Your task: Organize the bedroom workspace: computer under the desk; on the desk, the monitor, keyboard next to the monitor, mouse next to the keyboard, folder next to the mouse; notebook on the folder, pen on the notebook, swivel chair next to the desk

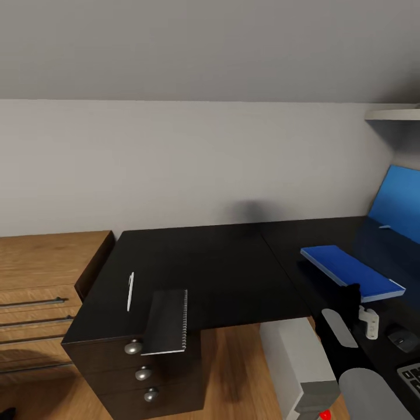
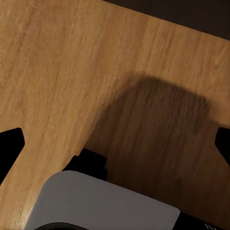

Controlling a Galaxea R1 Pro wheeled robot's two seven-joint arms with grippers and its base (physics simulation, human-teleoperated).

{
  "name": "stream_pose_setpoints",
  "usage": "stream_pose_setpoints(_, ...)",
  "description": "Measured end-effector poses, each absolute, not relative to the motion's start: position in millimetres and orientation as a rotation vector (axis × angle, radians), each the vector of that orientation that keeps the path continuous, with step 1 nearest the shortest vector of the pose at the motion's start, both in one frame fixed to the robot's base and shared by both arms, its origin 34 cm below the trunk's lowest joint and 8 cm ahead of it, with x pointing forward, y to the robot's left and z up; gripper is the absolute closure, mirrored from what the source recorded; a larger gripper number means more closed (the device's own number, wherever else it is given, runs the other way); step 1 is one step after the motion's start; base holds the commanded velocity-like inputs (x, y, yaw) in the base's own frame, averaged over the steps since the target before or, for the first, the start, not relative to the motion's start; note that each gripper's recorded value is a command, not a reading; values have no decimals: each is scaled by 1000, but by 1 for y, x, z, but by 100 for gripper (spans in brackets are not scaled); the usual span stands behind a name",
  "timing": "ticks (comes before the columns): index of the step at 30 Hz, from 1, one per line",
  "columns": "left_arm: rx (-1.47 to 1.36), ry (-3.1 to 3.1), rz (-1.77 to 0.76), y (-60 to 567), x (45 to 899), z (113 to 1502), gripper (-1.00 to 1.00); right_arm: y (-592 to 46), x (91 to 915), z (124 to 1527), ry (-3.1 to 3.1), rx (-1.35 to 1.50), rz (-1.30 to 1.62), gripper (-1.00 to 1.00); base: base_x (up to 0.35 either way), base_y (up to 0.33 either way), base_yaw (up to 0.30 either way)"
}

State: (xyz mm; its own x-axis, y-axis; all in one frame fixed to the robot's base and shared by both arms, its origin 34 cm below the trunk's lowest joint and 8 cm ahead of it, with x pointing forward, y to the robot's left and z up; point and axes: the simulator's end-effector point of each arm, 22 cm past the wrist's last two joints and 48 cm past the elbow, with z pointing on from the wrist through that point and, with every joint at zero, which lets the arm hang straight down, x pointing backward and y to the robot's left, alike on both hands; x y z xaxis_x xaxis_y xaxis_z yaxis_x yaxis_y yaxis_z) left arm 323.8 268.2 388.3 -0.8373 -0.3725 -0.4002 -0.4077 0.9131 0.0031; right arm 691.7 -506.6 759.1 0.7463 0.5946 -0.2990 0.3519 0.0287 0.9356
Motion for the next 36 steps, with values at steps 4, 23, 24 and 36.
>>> stream_pose_setpoints(4, -570, 2677, 123, 268, 324, 388, -100, -506, 692, 759, 785, 1580, 221, 100, 0, 0, -96)
stream_pose_setpoints(23, -572, 2677, 126, 269, 324, 388, -100, -506, 692, 758, 787, 1583, 220, 100, 0, 0, -41)
stream_pose_setpoints(24, -572, 2677, 126, 269, 324, 388, -100, -506, 692, 758, 787, 1583, 220, 100, 0, 0, 0)
stream_pose_setpoints(36, -575, 2677, 127, 269, 323, 388, -100, -506, 693, 758, 802, 1573, 216, 100, 0, 0, 0)
